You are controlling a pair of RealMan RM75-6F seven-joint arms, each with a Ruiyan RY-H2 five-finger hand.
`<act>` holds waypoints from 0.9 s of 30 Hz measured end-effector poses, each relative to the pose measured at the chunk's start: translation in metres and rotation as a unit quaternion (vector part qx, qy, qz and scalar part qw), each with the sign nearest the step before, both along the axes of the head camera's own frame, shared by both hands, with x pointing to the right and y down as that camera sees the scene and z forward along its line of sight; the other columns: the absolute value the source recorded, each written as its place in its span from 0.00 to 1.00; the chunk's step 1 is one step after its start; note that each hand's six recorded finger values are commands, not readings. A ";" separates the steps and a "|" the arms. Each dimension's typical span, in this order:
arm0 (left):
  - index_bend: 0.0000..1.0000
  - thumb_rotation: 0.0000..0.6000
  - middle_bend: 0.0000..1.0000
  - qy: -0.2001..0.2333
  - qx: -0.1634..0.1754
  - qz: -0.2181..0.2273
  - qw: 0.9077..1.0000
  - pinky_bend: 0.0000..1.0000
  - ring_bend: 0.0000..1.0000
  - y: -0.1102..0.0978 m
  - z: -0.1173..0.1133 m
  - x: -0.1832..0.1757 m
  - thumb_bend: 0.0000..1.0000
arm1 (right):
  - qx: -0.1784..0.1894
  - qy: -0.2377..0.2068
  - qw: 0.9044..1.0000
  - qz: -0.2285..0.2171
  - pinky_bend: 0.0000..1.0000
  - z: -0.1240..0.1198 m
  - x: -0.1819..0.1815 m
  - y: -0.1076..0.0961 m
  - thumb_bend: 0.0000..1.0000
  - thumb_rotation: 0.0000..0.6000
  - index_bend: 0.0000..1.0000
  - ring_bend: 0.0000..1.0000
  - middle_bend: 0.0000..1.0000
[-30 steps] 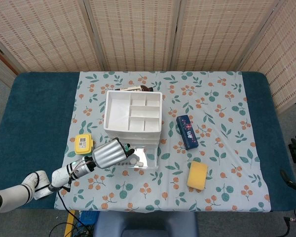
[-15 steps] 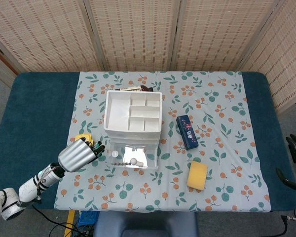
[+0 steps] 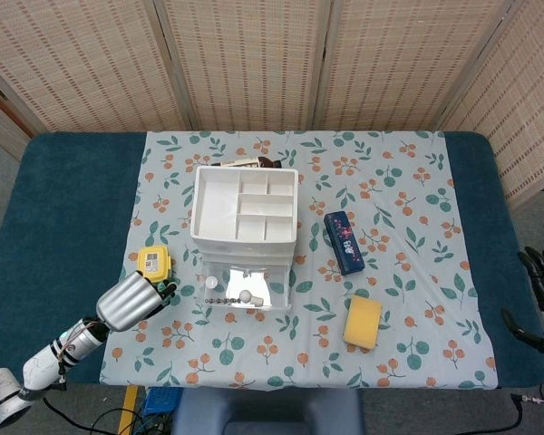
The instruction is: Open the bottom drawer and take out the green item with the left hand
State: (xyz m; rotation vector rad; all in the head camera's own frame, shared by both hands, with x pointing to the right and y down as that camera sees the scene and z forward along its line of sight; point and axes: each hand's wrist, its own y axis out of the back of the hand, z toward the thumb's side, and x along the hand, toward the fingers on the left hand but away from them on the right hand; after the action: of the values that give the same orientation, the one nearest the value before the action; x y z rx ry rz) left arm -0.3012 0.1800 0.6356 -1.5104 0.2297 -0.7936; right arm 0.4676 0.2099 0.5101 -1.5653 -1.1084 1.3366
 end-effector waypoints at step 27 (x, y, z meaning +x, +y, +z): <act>0.16 1.00 0.91 -0.017 -0.030 -0.107 0.994 1.00 0.97 -0.001 0.009 -0.015 0.31 | -0.003 0.006 1.000 0.004 0.00 -0.001 0.002 0.000 0.33 1.00 0.00 0.00 0.04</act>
State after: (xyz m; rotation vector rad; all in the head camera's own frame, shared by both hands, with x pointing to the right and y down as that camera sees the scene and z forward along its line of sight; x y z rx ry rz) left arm -0.3163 0.1793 0.6448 -1.5442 0.3492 -1.0034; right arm 0.4700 0.2096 0.5093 -1.5567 -1.1056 1.3531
